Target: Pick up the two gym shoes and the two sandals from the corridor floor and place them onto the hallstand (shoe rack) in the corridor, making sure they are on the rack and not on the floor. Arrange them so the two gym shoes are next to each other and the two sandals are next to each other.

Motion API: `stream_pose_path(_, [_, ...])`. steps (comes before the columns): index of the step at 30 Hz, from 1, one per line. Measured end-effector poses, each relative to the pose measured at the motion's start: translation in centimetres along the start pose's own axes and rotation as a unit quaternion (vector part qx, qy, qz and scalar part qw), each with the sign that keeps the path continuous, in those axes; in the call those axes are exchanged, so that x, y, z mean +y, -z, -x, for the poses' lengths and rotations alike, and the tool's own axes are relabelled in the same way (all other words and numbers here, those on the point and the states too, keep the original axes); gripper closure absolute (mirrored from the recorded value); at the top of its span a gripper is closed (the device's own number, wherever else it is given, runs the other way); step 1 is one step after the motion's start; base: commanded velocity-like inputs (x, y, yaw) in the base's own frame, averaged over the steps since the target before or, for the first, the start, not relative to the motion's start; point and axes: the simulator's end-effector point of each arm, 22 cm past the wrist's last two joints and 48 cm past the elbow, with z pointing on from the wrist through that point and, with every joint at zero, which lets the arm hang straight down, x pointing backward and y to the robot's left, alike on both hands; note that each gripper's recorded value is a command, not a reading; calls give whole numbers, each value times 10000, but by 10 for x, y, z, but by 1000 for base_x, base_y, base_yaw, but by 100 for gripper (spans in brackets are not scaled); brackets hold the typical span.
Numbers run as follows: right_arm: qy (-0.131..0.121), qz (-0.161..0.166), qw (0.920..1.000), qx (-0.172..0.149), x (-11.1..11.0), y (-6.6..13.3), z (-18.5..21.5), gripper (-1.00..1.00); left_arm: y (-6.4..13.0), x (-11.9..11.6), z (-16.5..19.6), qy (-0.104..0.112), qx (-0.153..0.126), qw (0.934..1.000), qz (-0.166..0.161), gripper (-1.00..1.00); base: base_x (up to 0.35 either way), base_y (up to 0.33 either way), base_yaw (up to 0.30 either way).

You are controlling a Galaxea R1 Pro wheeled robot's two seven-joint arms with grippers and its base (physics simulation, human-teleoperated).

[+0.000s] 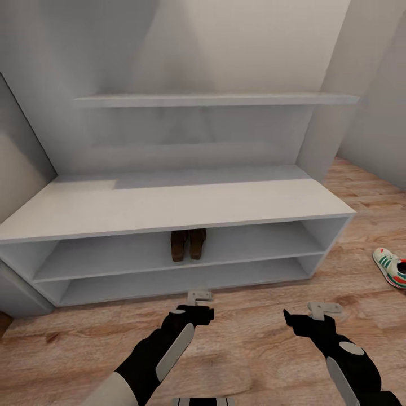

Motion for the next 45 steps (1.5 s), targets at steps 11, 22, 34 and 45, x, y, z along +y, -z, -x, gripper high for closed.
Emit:
stream_pose_path(11, [9,890,9960,110,34,1,6,-100,11,7,-1,356,-82,9993,36,-100,-3,-1,-2])
stream_pose_path(22, [-44,884,9961,-64,28,9,20,-100,40,70,-1,1215,-314,9915,341,-100,0,0,-176])
stream_pose_path(34, [-74,887,9956,-286,28,24,41,-100,49,77,-6,1228,-317,9908,468,-100,0,0,-289])
stream_pose_path(45, [-155,93,9998,112,-13,31,42,-100,44,76,-34,1250,136,9904,573,-100,0,0,-292])
